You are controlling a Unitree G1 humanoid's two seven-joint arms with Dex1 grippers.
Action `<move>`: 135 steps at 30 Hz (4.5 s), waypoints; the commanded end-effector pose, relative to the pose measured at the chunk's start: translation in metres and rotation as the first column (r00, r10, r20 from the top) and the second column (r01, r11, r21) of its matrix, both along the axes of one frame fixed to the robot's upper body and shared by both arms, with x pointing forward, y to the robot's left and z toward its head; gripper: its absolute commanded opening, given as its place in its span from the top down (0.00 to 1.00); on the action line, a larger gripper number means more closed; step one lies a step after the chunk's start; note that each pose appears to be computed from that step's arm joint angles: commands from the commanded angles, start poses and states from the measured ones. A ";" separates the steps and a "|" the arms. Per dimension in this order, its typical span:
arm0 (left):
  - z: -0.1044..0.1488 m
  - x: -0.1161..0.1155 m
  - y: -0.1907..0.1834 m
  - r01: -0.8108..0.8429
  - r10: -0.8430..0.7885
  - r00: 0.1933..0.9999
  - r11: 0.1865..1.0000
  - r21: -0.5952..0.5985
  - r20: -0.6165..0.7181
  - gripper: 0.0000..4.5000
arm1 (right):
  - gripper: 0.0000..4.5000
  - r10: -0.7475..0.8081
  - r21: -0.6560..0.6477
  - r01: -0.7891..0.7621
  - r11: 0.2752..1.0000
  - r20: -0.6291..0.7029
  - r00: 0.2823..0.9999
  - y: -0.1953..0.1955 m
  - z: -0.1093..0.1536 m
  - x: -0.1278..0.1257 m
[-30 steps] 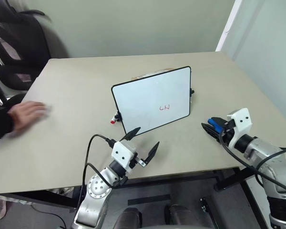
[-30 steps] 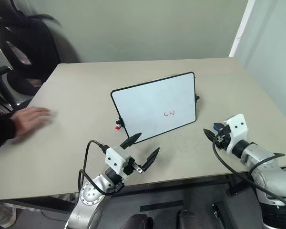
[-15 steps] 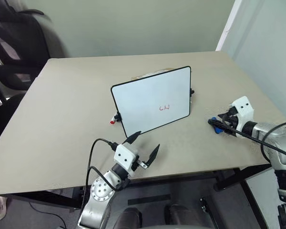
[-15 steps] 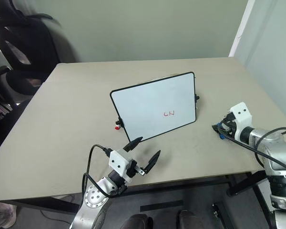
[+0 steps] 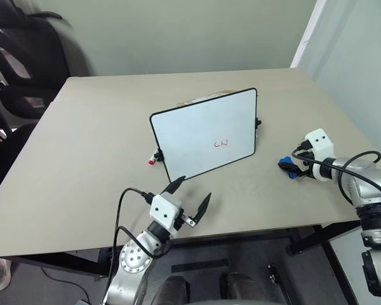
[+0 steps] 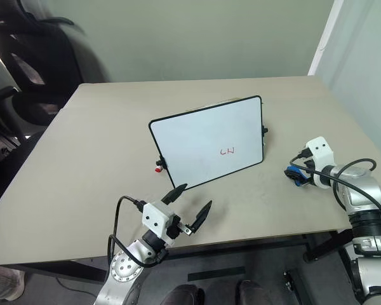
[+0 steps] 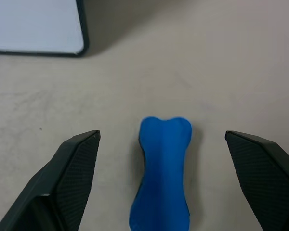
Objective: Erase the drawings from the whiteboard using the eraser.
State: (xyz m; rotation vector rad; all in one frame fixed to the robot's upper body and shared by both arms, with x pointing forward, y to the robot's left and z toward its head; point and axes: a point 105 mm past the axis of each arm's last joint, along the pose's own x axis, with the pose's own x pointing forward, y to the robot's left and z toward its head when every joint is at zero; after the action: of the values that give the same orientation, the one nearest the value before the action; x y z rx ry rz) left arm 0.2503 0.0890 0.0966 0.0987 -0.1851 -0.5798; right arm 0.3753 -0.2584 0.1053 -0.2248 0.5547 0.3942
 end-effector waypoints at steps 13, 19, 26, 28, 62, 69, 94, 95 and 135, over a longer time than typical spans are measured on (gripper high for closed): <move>0.017 -0.006 0.000 -0.004 0.006 0.998 1.000 -0.021 0.067 0.00 | 0.28 -0.017 -0.007 0.016 1.000 -0.062 0.998 -0.006 -0.008 0.009; 0.018 -0.008 0.001 -0.009 0.011 0.998 1.000 -0.023 0.067 0.00 | 0.66 -0.001 -0.023 0.000 1.000 -0.027 1.000 -0.005 0.001 0.008; 0.019 -0.013 0.002 -0.016 0.018 0.998 1.000 -0.024 0.065 0.00 | 0.66 0.156 -0.015 -0.156 0.988 0.184 0.970 0.038 0.061 -0.016; 0.019 -0.013 0.003 -0.019 0.020 0.998 1.000 -0.024 0.064 0.00 | 0.66 0.236 0.000 -0.242 0.970 0.228 0.945 0.069 0.072 -0.024; 0.025 -0.021 0.009 -0.040 0.041 0.997 0.999 -0.016 0.065 0.00 | 0.66 0.335 -0.063 -0.330 0.942 0.116 0.935 0.186 0.038 0.027; 0.024 -0.020 0.008 -0.036 0.037 0.997 0.999 -0.016 0.063 0.00 | 0.66 0.386 -0.074 -0.379 0.923 0.209 0.899 0.203 0.078 0.024; 0.024 -0.015 0.009 -0.041 0.042 0.997 0.999 -0.015 0.070 0.00 | 0.66 0.321 -0.110 -0.311 0.944 0.090 0.943 0.186 0.052 0.031; 0.024 -0.015 0.009 -0.041 0.042 0.997 0.999 -0.016 0.070 0.00 | 0.66 0.324 -0.101 -0.314 0.944 0.108 0.940 0.188 0.060 0.031; 0.024 -0.014 0.006 -0.039 0.040 0.996 0.999 -0.019 0.074 0.00 | 0.83 0.281 -0.036 -0.287 0.957 -0.105 0.954 0.186 0.025 0.028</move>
State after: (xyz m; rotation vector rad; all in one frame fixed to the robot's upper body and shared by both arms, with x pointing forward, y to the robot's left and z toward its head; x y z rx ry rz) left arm 0.2376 0.0961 0.1126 0.1089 -0.2208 -0.5352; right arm 0.3989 -0.0744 0.1197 -0.3109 0.6662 0.6698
